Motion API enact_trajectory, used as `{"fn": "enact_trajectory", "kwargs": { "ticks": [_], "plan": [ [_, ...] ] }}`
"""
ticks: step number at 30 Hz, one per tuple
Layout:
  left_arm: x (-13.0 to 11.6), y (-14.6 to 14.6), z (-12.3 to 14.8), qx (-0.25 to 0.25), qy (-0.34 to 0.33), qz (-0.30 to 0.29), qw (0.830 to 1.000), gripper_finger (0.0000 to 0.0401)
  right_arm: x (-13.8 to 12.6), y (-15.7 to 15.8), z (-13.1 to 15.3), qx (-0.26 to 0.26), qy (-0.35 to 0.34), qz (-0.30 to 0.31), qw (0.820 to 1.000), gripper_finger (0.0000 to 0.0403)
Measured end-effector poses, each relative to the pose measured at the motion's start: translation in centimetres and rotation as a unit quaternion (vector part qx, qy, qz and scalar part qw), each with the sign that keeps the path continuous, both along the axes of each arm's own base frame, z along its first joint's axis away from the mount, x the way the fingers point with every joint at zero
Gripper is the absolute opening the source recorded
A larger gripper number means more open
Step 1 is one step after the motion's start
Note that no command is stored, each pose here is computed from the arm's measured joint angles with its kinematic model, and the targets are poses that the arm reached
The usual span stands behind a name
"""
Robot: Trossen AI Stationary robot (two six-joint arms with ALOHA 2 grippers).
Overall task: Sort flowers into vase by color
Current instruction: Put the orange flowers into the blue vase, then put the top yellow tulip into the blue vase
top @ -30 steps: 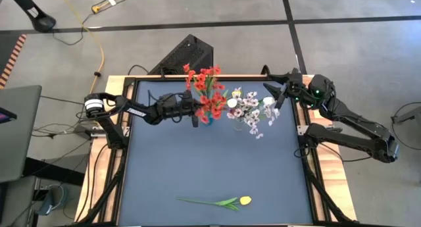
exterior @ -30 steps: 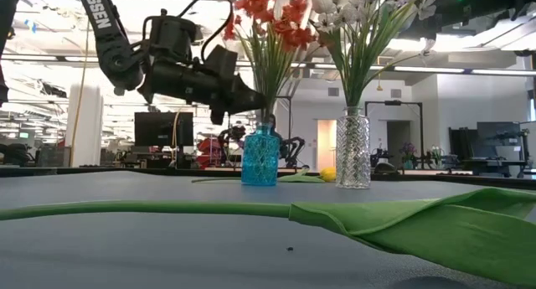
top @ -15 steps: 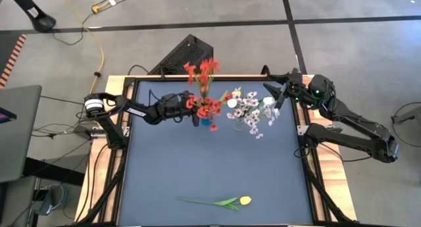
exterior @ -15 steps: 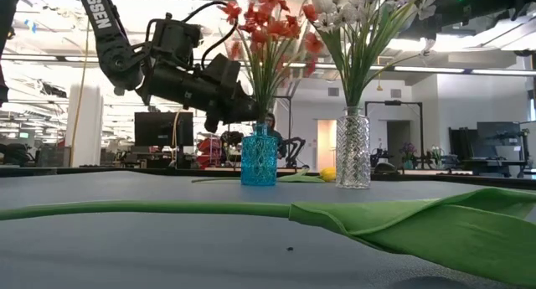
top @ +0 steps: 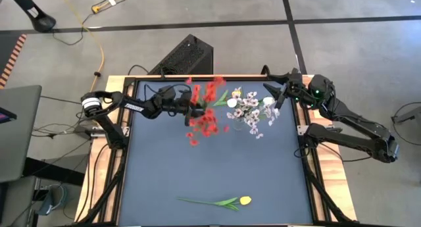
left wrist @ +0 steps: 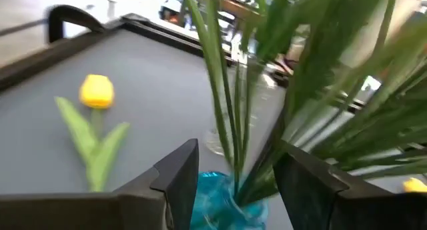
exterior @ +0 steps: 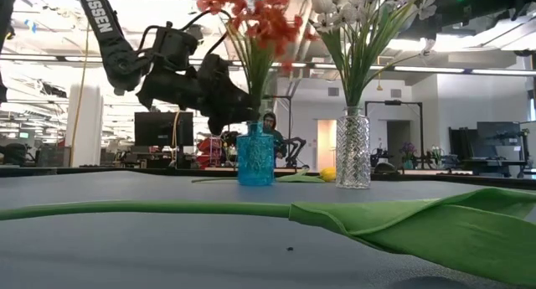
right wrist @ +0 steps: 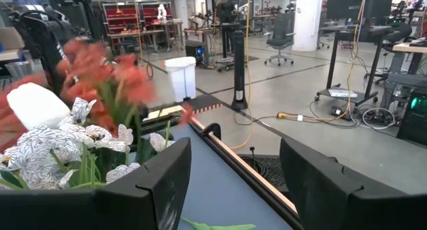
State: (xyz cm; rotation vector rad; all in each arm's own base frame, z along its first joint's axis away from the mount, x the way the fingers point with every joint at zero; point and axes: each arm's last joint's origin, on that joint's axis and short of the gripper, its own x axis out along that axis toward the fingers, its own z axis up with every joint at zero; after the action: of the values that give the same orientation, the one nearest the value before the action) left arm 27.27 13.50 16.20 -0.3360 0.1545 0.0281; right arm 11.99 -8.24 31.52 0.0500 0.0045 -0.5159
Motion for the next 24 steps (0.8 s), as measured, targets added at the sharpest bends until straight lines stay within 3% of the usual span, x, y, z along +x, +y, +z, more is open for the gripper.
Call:
{"fn": "enact_trajectory", "kwargs": {
  "ticks": [6, 15, 24],
  "plan": [
    [-1.0, 1.7, 0.3, 0.005, -0.006, 0.027, 1.0, 0.0174, 0.0, 0.0, 0.0, 0.0, 0.0, 0.0, 1.0, 0.0254],
    [-2.4, 3.3, 0.3, 0.005, -0.014, -0.05, 0.999, 0.0174, 0.0, 0.0, 0.0, 0.0, 0.0, 0.0, 1.0, 0.0254],
    [-4.3, 4.9, -1.2, -0.021, 0.04, -0.051, 0.998, 0.0174, 0.0, 0.0, 0.0, 0.0, 0.0, 0.0, 1.0, 0.0254]
  ]
}}
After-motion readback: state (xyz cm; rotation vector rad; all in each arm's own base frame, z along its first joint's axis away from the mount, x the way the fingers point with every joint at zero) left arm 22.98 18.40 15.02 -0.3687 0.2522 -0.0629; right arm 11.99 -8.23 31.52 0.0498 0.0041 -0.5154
